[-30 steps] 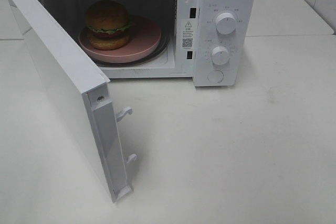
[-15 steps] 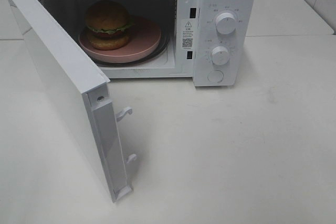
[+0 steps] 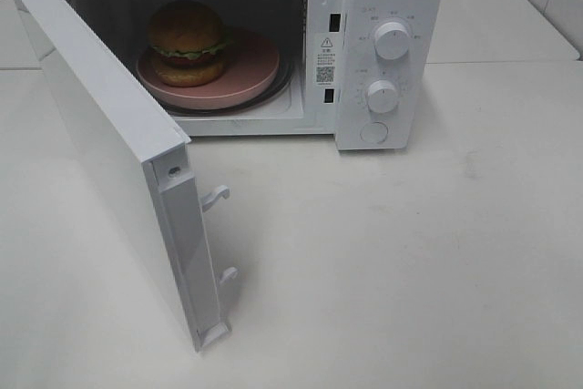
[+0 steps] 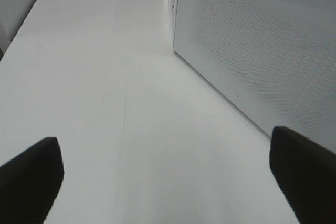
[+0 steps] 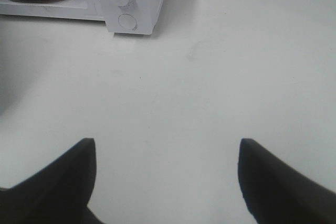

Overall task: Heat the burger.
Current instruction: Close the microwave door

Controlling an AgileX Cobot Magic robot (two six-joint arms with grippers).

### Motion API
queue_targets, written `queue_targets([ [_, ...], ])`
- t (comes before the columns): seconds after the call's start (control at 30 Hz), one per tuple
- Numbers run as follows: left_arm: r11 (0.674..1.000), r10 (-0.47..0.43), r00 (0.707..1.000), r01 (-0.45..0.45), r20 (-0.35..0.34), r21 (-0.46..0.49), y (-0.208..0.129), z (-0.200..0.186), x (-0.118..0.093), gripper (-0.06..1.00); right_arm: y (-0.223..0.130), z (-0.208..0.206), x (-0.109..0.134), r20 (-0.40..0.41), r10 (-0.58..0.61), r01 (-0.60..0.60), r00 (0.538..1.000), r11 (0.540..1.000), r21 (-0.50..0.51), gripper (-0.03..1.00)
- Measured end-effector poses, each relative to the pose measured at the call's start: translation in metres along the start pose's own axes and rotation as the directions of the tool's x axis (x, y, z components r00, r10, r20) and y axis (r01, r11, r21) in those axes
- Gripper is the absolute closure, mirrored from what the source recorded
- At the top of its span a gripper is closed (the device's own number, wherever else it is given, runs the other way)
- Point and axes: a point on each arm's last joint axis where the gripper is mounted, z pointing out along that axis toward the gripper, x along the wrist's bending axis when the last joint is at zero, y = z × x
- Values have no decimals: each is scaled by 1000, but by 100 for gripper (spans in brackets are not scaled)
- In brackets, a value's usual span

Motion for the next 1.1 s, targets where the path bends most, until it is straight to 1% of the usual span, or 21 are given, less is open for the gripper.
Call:
queue_targets([
  [0.27,1000,-3,1000,3,5,-4,1,0,-1,-4,0,0,0,0,0,0,1000,1000,0,24],
  [0.43,1000,-16,1000,17,18,-20,15,3,-2,-4,0,0,0,0,0,0,1000,1000,0,24],
  [0.5,1000,-20,1000,21,16,-12,20,8,-1,-4,0,0,0,0,0,0,1000,1000,0,24],
  [0.6,1000,-28,999,28,15,10,26,17,-1,2,0,0,0,0,0,0,1000,1000,0,24],
  [0.63,999,-32,999,32,13,27,29,22,0,9,0,0,0,0,0,0,1000,1000,0,24],
  [0.67,999,-32,999,32,13,27,29,22,0,9,0,0,0,0,0,0,1000,1000,0,24],
  [0.7,999,-34,999,34,12,37,31,25,0,14,0,0,0,0,0,0,1000,1000,0,24],
  [0.73,998,-38,999,38,9,58,34,32,1,25,0,0,0,0,0,0,1000,1000,0,24],
  [0.77,998,-38,999,38,9,58,34,32,1,25,0,0,0,0,0,0,1000,1000,0,24],
  [0.8,997,-40,999,39,8,64,35,34,1,31,0,0,0,0,0,0,1000,1000,0,24],
  [0.83,995,-43,999,42,5,88,37,40,1,43,0,0,0,0,0,0,1000,1000,0,24],
  [0.87,995,-43,999,42,5,88,37,40,1,43,0,0,0,0,0,0,1000,1000,0,24],
  [0.9,994,-47,999,46,2,95,39,46,2,55,0,0,0,0,0,0,1000,1000,0,24],
  [0.93,994,-49,999,49,0,93,40,50,3,61,0,0,0,0,0,0,1000,1000,0,24],
  [0.97,994,-49,999,49,0,93,40,50,3,61,0,0,0,0,0,0,1000,1000,0,24],
  [1.0,994,-54,999,54,-4,95,40,58,4,74,0,0,0,0,0,0,1000,1000,0,24],
  [1.03,994,-56,998,56,-7,93,39,63,4,81,0,0,0,0,0,0,1000,1000,0,24],
  [1.07,994,-56,998,56,-7,93,39,63,4,81,0,0,0,0,0,0,1000,1000,0,24],
  [1.1,994,-64,998,64,-9,88,37,71,5,91,0,0,0,0,0,0,1000,1000,0,24],
])
